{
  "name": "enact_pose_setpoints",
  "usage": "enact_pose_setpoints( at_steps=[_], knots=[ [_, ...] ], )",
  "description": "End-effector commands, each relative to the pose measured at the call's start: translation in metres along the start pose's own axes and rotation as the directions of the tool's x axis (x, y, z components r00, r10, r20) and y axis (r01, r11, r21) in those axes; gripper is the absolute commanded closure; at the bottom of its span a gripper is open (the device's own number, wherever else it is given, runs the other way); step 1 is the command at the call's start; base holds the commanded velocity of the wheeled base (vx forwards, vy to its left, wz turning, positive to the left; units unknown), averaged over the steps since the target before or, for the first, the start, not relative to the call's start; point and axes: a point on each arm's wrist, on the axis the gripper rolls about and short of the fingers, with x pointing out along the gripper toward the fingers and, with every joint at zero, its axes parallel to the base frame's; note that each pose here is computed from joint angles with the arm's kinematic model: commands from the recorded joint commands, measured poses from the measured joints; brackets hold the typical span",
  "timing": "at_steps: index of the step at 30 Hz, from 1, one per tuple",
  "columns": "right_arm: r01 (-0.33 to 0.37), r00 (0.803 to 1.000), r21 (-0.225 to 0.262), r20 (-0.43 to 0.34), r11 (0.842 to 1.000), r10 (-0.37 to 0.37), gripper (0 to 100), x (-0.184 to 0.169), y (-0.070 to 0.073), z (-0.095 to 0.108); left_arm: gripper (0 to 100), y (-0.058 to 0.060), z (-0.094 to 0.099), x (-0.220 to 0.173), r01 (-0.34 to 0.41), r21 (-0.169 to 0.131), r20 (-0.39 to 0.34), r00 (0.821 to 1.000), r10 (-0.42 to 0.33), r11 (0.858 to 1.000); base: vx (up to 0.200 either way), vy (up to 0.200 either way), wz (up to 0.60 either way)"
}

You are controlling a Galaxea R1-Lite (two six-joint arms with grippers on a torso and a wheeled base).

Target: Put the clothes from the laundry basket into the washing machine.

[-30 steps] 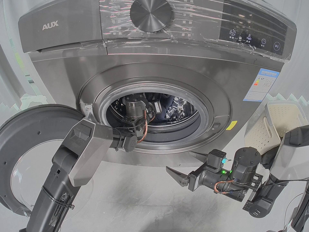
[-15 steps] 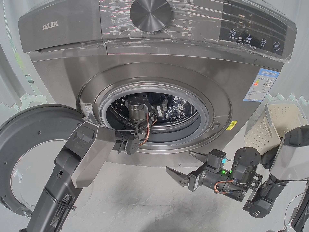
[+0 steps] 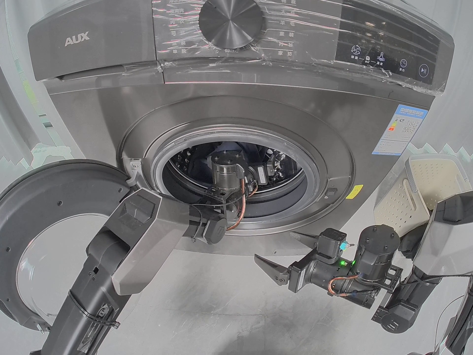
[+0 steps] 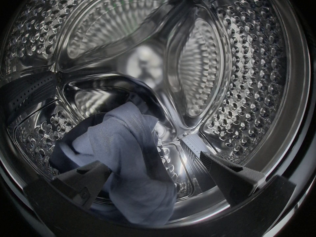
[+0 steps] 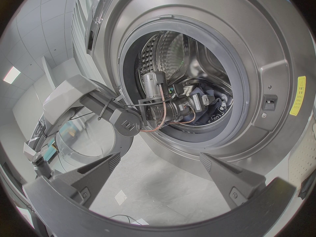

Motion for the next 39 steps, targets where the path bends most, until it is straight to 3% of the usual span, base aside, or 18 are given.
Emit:
enact_pose_setpoints(
  at_steps=[1, 8, 15, 25, 29, 35, 39],
  knots=[
    [-0.001, 1.0, 0.001, 0.002, 1.0, 0.001, 0, 0.0, 0.0, 0.0, 0, -0.004, 0.004, -0.005, 0.009, 0.004, 0.001, 1.0, -0.009, 1.0, 0.0, 0.0, 0.0],
    [-0.002, 1.0, -0.001, 0.008, 1.0, 0.002, 0, -0.001, 0.0, 0.002, 0, 0.0, -0.004, -0.021, 0.0, 0.02, -0.047, 0.999, 0.001, 1.0, 0.0, 0.0, 0.0],
    [-0.002, 1.0, 0.001, 0.008, 1.0, 0.002, 0, -0.001, 0.0, 0.002, 0, 0.003, 0.013, -0.048, 0.002, 0.026, -0.046, 0.999, -0.001, 1.0, 0.0, 0.0, 0.0],
    [-0.001, 1.0, 0.002, 0.005, 1.0, 0.001, 0, -0.002, 0.0, 0.002, 0, 0.006, 0.021, -0.089, 0.018, 0.028, -0.056, 0.998, -0.016, 0.999, 0.0, 0.0, 0.0],
    [0.0, 1.0, 0.003, 0.008, 1.0, 0.0, 0, -0.002, 0.0, 0.002, 0, -0.001, 0.017, -0.113, 0.044, 0.035, -0.098, 0.994, -0.041, 0.998, 0.0, 0.0, 0.0],
    [0.005, 1.0, 0.005, 0.012, 1.0, -0.005, 0, -0.007, -0.001, 0.005, 0, -0.026, -0.003, -0.158, 0.134, 0.035, -0.158, 0.979, -0.127, 0.99, 0.0, 0.0, 0.0],
    [0.017, 1.0, 0.008, 0.013, 1.0, -0.018, 0, -0.017, -0.004, 0.009, 0, -0.028, -0.006, -0.178, 0.157, 0.036, -0.172, 0.974, -0.149, 0.987, 0.0, 0.0, 0.0]
  ],
)
